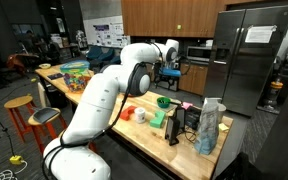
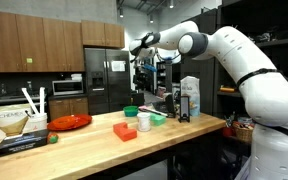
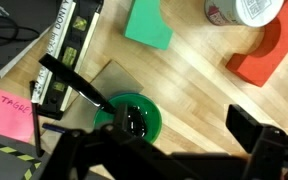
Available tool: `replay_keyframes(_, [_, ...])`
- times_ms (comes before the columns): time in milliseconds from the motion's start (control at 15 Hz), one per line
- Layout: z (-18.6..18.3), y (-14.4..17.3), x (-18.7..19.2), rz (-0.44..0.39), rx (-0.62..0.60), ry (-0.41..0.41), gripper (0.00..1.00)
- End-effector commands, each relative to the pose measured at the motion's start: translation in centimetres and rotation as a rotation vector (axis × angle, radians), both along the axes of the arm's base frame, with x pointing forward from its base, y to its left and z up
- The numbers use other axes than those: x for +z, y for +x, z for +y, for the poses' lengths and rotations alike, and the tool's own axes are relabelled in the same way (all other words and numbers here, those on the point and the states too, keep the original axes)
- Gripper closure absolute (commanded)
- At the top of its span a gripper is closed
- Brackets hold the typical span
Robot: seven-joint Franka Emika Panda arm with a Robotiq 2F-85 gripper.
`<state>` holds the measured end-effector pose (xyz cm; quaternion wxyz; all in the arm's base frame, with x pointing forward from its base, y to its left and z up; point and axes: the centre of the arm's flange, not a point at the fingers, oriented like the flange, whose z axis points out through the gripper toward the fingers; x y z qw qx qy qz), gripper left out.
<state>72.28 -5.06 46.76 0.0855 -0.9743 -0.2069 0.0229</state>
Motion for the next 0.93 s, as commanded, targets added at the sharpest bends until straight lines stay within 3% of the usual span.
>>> replay_keyframes(0, [-0.1,-1.7,0.6,0.001,-0.022,0.086,0.00])
replay_keyframes(333, [0.3,-1.8,0.5,-0.020,-0.039,0.187,0.00])
replay_keyframes(733, [0.3,-0.8,0.3,-0.142,-0.098,0.128,0.00])
replay_keyframes(867, [0.1,1.0,-0.1,-0.128,-0.080,0.150,0.00])
